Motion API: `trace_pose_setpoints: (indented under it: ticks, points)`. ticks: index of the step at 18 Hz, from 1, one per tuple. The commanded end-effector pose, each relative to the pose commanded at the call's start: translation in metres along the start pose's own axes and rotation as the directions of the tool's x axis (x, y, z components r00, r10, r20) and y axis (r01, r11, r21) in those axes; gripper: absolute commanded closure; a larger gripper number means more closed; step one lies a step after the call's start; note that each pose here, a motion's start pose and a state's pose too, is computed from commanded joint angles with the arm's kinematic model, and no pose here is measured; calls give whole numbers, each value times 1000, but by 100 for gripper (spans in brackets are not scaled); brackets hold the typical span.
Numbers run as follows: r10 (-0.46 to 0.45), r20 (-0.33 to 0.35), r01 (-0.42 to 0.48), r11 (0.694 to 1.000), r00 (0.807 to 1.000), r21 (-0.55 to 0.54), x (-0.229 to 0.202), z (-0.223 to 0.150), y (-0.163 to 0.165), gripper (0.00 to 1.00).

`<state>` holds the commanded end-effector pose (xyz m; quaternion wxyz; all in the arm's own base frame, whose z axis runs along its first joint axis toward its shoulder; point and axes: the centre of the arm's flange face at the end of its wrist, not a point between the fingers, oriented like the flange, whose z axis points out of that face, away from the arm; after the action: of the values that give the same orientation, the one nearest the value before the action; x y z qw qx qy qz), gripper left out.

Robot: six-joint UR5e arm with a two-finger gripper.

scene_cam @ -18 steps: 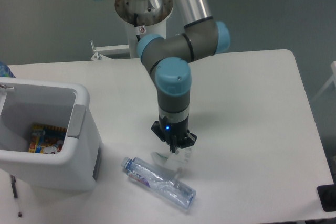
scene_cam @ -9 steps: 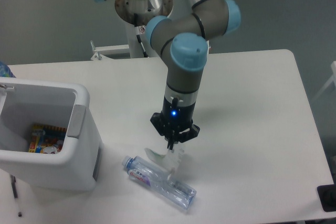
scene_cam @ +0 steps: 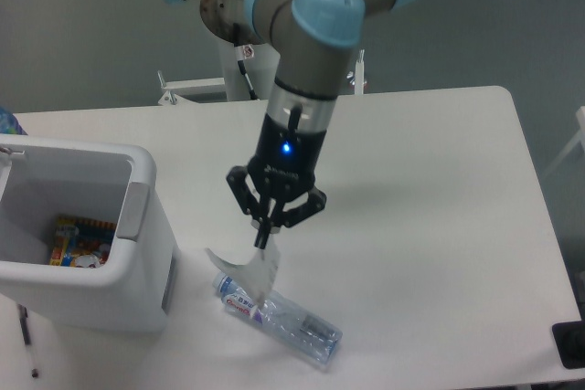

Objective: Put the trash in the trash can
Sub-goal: 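Lift the wrapper and carry it over the white bin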

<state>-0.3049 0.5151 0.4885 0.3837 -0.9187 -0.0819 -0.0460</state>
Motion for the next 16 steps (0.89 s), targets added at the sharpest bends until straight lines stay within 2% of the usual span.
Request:
trace_pose_setpoints:
  ticks: [5,8,12,16]
  points:
    - [8,-44,-5,998,999,67,32,-28,-15,100]
    - [48,-85,-40,995,995,95,65,-37,-23,100]
    - [105,-133,-92,991,986,100,114,-36,-27,100]
    - [139,-190,-122,987,972,103,143,-28,-26,100]
